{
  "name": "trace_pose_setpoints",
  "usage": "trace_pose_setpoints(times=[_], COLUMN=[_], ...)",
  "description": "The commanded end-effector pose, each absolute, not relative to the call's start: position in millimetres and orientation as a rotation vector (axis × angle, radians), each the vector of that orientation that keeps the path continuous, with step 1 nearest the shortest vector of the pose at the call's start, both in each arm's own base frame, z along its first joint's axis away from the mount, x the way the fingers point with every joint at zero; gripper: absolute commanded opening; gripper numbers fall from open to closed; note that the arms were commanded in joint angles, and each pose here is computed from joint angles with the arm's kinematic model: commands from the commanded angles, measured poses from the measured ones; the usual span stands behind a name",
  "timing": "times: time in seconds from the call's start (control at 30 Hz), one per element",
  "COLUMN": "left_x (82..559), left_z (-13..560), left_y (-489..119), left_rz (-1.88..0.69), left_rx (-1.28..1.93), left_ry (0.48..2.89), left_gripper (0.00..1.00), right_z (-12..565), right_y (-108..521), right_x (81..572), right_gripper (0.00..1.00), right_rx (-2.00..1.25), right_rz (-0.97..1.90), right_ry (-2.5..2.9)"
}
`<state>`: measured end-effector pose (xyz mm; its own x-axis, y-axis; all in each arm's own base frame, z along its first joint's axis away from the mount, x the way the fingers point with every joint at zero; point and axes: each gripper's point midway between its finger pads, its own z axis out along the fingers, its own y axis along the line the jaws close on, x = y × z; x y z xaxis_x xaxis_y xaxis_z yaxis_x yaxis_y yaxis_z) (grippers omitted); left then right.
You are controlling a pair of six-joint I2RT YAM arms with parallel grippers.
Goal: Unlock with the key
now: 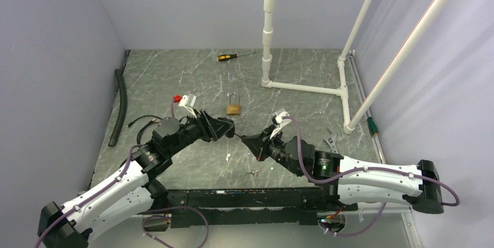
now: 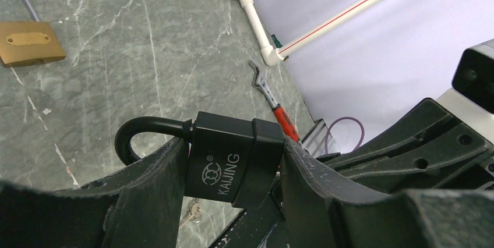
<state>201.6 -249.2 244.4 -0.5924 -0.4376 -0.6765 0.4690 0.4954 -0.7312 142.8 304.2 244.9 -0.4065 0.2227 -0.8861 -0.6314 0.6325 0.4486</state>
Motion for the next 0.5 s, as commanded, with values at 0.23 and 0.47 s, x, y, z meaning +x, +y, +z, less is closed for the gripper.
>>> trace_pose_setpoints(times=[0.23,0.47], left_x=[201.3,202.2], left_z=[277.4,273.0], left_y=[-246.0,-249.1], left_rz=[-1.295,-1.31], left_rx=[0.016,0.015], left_ry=[1.671,1.672], left_gripper=[0.0,0.0], right_z=[276.5,272.9], right_y=[315.5,317.8], right_x=[144.2,146.7], right_gripper=[0.0,0.0], right_rx=[-0.296,-0.288], right_rz=[1.029,1.015], right_ry=[1.696,1.705])
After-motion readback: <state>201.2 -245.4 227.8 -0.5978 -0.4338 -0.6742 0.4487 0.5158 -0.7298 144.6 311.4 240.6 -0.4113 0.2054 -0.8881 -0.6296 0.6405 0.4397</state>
